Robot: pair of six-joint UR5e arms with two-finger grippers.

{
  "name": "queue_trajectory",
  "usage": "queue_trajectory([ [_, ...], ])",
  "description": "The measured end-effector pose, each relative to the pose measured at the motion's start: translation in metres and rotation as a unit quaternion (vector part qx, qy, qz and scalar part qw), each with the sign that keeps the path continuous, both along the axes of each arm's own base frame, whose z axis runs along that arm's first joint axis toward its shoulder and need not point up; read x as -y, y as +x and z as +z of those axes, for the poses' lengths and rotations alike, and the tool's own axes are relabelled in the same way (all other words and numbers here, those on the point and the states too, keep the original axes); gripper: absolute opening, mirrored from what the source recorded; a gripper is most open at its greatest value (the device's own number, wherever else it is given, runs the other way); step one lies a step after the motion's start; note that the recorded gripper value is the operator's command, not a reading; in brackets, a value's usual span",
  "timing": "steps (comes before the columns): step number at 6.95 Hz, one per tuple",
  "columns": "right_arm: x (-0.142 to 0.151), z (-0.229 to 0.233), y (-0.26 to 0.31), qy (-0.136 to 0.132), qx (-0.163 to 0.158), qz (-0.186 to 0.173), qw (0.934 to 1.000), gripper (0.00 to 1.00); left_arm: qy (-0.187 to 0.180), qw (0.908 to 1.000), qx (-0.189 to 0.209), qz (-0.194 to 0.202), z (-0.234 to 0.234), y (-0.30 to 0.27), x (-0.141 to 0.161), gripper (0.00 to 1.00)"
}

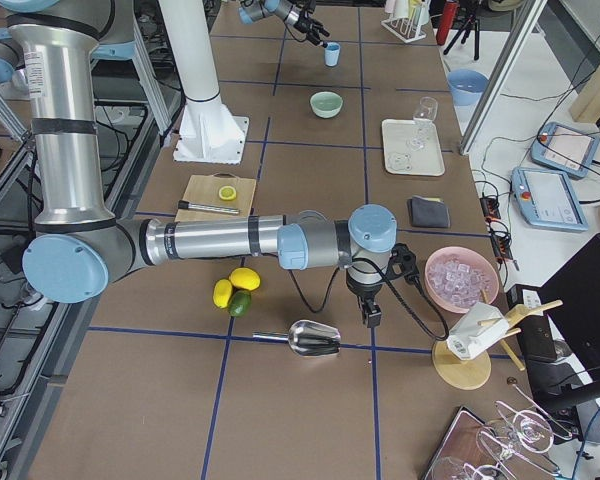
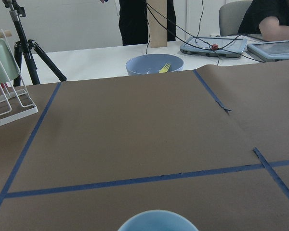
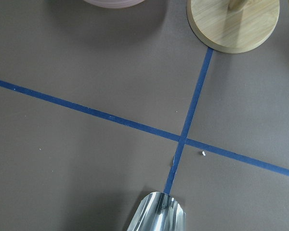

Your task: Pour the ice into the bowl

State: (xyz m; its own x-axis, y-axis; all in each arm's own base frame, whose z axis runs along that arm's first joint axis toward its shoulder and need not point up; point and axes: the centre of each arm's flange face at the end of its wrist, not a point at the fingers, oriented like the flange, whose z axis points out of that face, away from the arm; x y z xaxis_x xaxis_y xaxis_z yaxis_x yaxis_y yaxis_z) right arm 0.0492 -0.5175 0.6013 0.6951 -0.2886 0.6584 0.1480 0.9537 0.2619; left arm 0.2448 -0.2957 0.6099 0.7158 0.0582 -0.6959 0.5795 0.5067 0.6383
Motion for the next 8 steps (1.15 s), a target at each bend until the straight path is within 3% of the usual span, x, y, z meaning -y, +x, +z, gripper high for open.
queue_trajectory([
  [3, -0.005, 0.005, 0.001, 0.004, 0.000, 0.001, 1.0000, 1.00, 0.001, 0.9997, -0.005, -0.022, 0.020, 0.019, -0.008, 1.00],
  [8, -0.006, 0.006, 0.002, 0.004, -0.001, 0.002, 1.0000, 1.00, 0.010, 0.9993, 0.005, -0.036, 0.036, 0.055, 0.003, 1.00],
])
